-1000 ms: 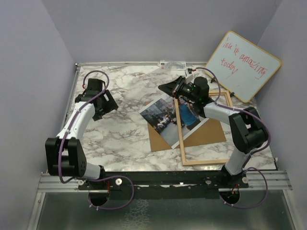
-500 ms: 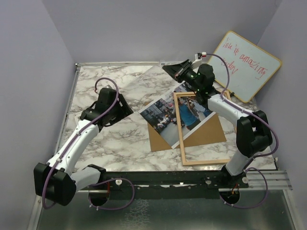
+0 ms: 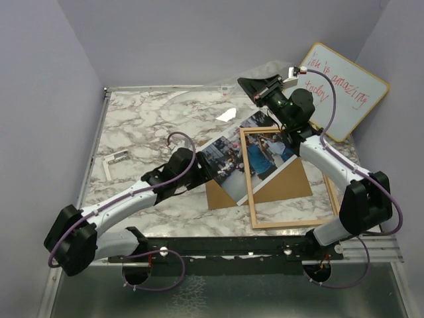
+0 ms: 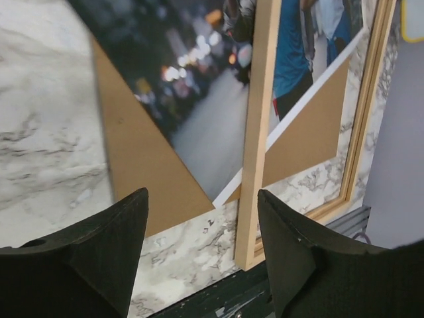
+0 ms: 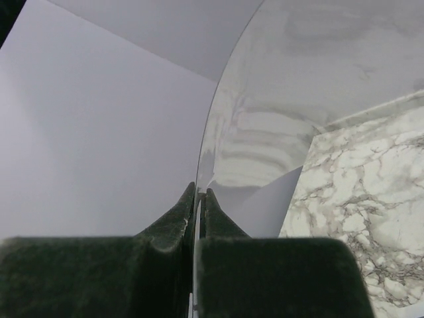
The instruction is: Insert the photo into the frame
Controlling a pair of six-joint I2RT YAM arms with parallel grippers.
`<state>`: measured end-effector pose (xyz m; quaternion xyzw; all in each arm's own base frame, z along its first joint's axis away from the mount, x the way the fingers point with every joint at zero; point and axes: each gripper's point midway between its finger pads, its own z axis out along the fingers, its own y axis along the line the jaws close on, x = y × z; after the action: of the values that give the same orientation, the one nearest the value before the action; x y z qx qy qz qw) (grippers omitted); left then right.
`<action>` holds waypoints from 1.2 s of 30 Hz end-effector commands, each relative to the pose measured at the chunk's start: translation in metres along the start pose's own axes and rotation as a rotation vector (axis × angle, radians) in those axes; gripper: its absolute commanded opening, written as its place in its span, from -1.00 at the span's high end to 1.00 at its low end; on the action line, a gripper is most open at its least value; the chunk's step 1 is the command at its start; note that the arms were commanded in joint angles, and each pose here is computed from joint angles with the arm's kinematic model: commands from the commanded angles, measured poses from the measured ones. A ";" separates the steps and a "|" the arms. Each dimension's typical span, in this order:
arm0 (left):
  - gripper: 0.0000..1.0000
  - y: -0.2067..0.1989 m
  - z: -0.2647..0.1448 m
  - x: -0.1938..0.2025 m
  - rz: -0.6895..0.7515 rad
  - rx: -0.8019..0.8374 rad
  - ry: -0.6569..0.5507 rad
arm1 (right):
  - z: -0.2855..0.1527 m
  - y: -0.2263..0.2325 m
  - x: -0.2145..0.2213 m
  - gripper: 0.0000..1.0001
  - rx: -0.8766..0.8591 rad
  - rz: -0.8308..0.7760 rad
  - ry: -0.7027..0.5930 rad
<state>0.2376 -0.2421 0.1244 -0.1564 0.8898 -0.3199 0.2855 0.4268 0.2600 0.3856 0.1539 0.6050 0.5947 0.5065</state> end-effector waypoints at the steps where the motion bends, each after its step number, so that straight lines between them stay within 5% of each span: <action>1: -0.34 -0.047 0.022 0.004 0.018 0.148 -0.055 | -0.012 0.025 -0.020 0.99 -0.054 -0.045 -0.079; 8: -0.32 -0.103 0.064 0.032 0.074 0.180 0.018 | -0.030 0.046 -0.034 0.99 -0.034 -0.047 -0.129; 15: 0.09 -0.089 0.113 0.048 0.078 -0.077 0.023 | -0.036 0.046 -0.044 0.99 0.024 -0.033 -0.170; 27: -0.28 -0.058 0.153 0.074 0.262 -0.340 0.084 | -0.042 0.051 -0.046 0.99 0.012 -0.026 -0.178; 36: 0.51 -0.051 0.158 0.076 0.338 -0.391 0.119 | -0.047 0.046 -0.041 0.99 0.025 -0.024 -0.168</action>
<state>0.2814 -0.4030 0.0344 -0.0641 0.9566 -0.1406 0.2471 0.3963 0.2213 0.4227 0.1996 0.5824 0.5668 0.5475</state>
